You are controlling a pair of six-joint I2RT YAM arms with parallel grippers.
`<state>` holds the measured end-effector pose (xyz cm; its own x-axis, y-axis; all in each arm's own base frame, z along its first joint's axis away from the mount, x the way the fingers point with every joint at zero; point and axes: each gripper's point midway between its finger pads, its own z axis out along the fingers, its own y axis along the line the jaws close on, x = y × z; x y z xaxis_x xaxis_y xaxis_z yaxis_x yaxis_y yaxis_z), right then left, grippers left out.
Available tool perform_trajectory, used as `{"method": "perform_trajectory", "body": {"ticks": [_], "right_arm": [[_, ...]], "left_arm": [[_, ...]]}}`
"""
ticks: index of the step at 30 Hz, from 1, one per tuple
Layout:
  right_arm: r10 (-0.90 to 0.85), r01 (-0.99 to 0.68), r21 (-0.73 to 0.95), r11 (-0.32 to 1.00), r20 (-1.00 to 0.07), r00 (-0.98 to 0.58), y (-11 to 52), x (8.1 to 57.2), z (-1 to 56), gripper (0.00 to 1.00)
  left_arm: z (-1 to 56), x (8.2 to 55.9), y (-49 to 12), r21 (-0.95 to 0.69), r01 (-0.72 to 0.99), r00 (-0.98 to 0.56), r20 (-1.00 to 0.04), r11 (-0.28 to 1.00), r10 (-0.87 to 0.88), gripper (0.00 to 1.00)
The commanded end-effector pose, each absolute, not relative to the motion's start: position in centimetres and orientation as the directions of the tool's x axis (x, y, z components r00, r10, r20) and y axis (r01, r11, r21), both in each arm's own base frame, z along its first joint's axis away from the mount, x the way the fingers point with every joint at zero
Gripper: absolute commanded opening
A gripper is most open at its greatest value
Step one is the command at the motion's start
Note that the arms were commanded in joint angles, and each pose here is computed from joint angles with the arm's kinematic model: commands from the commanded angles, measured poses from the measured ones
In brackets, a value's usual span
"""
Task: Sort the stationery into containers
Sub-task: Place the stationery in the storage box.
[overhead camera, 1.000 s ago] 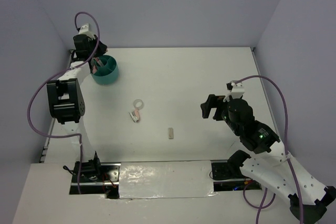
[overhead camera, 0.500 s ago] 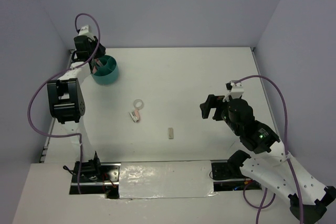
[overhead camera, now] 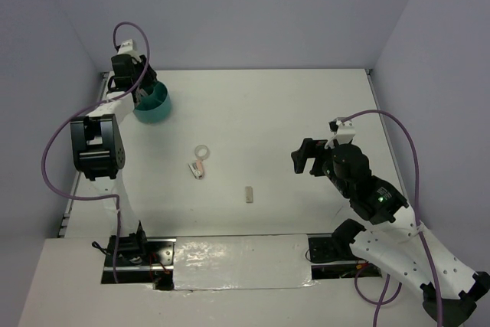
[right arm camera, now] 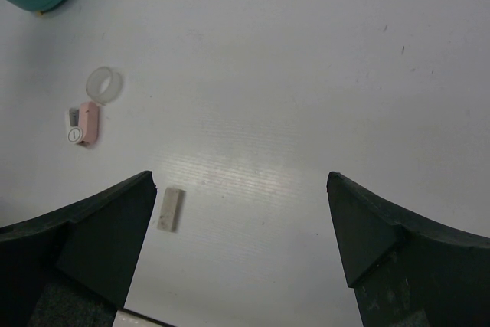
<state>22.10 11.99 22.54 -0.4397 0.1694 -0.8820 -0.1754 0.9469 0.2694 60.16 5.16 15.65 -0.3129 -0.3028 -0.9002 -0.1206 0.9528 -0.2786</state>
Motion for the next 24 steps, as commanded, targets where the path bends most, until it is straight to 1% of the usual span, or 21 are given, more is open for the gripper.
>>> {"method": "perform_trajectory", "body": {"ticks": [1,3,6,8,10,17,21,24], "right_arm": [[0.177,-0.192,0.275,0.942,-0.894,-0.412,12.3,22.5,23.1,1.0],[0.177,-0.194,0.276,0.942,-0.894,-0.412,12.3,22.5,23.1,1.0],[0.178,-0.194,0.276,0.941,-0.894,-0.411,12.3,22.4,23.1,1.0],[0.179,-0.194,0.277,0.941,-0.894,-0.41,12.3,22.5,23.2,1.0],[0.177,-0.193,0.276,0.941,-0.893,-0.413,12.3,22.4,23.1,1.0],[0.174,-0.196,0.275,0.941,-0.893,-0.414,12.4,22.5,23.1,1.0],[0.173,-0.199,0.274,0.941,-0.893,-0.415,12.4,22.5,23.1,1.0],[0.171,-0.202,0.274,0.94,-0.894,-0.414,12.5,22.5,23.1,1.0]], "left_arm": [[17.7,60.4,5.3,-0.248,-0.107,-0.262,-0.927,0.963,-0.268,0.52],[17.8,60.3,5.4,-0.242,-0.11,-0.262,-0.929,0.964,-0.263,0.57],[17.6,60.2,5.5,-0.24,-0.119,-0.263,-0.928,0.963,-0.263,0.58],[17.6,60.2,5.4,-0.241,-0.118,-0.258,-0.929,0.963,-0.264,0.57],[17.5,60.1,5.6,-0.241,-0.128,-0.257,-0.929,0.962,-0.267,0.53],[19.1,60.4,4.7,-0.275,-0.088,-0.235,-0.928,0.957,-0.288,0.54],[20.2,60.1,5.4,-0.258,-0.127,-0.217,-0.935,0.958,-0.281,0.52],[20.5,60.1,5.6,-0.246,-0.127,-0.215,-0.939,0.961,-0.269,0.5]]}}
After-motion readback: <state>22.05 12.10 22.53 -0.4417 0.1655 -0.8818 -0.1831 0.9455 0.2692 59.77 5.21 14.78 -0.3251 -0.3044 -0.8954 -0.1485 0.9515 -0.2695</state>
